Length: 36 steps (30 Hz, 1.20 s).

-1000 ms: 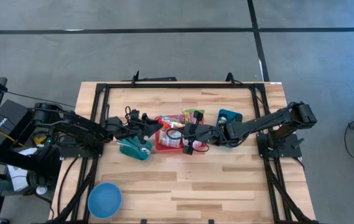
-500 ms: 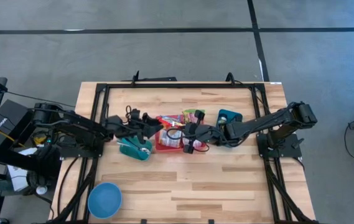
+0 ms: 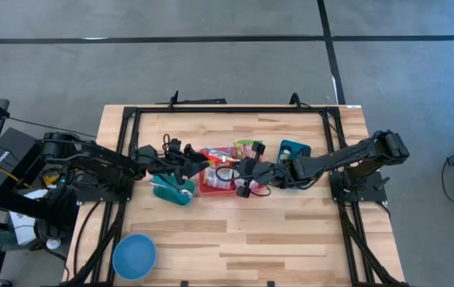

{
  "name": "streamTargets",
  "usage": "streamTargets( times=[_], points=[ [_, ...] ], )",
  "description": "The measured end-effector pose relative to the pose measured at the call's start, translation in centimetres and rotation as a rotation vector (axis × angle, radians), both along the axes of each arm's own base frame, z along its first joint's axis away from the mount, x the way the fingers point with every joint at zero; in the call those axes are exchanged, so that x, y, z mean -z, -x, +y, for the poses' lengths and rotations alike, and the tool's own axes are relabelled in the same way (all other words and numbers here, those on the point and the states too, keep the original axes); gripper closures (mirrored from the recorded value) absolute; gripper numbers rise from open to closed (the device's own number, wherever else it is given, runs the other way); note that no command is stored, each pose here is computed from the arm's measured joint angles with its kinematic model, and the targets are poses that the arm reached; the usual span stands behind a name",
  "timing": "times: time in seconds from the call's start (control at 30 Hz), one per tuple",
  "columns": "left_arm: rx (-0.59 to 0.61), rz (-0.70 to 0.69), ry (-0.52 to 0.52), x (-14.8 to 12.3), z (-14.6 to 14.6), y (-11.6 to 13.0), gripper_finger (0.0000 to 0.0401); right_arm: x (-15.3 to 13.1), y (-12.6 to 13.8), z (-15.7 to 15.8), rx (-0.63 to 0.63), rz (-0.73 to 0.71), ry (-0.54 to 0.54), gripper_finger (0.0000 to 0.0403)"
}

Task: Pick & Place Food Item
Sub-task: Put the orange noodle pack into the red bin

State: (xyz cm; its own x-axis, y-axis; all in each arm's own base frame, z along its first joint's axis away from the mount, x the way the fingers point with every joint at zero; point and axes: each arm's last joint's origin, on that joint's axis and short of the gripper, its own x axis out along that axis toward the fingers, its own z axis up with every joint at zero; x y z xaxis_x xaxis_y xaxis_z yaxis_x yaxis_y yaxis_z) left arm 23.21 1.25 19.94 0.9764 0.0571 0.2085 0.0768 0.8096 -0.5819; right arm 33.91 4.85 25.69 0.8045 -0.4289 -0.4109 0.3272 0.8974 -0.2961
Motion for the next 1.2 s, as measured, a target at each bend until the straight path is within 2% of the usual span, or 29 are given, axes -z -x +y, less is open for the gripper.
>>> streamTargets(
  times=[0.23,0.53,0.73,0.97,1.2],
  points=[
    [0.073,0.0,-0.016,0.0,-0.2,0.0,0.0166,-0.9,0.7,0.0,0.01,-0.013,0.005,0.0403],
    [0.093,0.0,0.008,0.0,-0.3,0.0,0.0133,-1.0,0.8,0.0,0.011,-0.013,0.006,0.0403],
    [0.193,0.004,0.029,0.0,-0.5,0.0,0.0112,-0.9,0.9,0.0,0.02,0.003,0.013,0.0403],
    [0.237,0.008,0.041,0.0,-0.6,0.0,0.0111,-0.7,1.0,-0.1,0.039,0.024,0.023,0.0403],
    [0.191,-0.017,-0.059,-0.3,-0.1,0.2,0.0112,-1.2,1.4,-0.2,0.04,0.016,0.021,0.0403]
  ],
)
